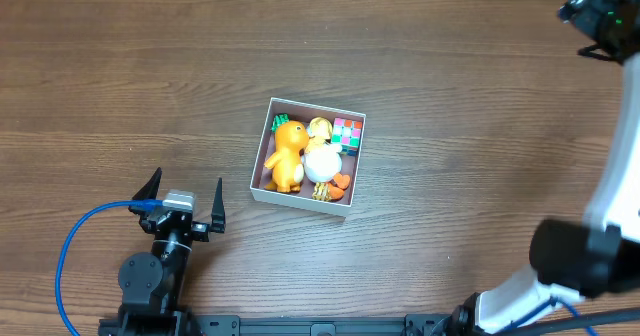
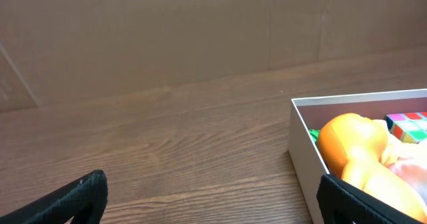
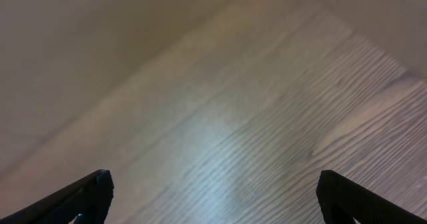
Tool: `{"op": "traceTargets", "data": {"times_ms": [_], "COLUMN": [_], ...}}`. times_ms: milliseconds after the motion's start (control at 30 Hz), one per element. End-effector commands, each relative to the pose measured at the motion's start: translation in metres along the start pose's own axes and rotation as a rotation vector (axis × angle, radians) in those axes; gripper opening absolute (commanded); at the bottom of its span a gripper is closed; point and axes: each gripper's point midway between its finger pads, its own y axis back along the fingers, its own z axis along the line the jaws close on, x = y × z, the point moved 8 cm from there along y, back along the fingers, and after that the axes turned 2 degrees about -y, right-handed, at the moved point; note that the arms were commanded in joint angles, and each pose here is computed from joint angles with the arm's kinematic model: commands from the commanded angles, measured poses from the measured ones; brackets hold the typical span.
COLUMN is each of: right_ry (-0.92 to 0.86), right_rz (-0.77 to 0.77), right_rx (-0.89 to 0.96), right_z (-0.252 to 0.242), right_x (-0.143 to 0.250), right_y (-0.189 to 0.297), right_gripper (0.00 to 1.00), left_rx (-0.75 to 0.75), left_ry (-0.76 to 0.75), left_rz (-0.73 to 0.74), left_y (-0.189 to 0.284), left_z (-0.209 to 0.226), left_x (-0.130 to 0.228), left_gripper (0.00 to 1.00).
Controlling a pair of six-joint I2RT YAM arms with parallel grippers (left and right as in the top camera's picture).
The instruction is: Pack container
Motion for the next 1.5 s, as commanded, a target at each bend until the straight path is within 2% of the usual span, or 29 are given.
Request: {"op": "traceTargets", "data": {"times_ms": [0,267,367,567,967,1167,1467], "right_ry": [-0.028,-0.055,-0.058,-0.027,-0.02,-0.041,-0.057], "right_rz": [-0.132,-0.288,-0.377,-0.492,-0.604,-0.713,-0.835], "right_rx": [-0.06,-0.129,-0.221,-0.388,-0.623,-0.715,-0.852], "right_z": [-0.007,-0.026,-0.024,-0.024,-0.069,-0.083,-0.089], "right_x": [-0.01,0.001,0.005,0.054,0.16,0.18,0.209], "right_y": [0.065,0.145,0.163,0.196,0.24,0.249,0.233], "right_gripper": [1.0,1.0,1.0,1.0,1.0,1.0,1.0], "left_rx": [-0.025,-0.025,-0.025,-0.025,-0.025,-0.025,-0.025], "left_ry": [-0.015,-0.015,-0.015,-0.015,-0.015,-0.015,-0.015], "left_rz": [-0.002,-0.002,-0.002,-0.002,-0.002,-0.002,-0.002], "left_y": [0.0,0.0,0.0,0.0,0.0,0.0,0.0], "left_z": [0.003,0.003,0.003,0.003,0.003,0.003,0.003], "left_x": [0.002,0.002,0.002,0.002,0.002,0.002,0.002], "left_gripper": [1.0,1.0,1.0,1.0,1.0,1.0,1.0]}}
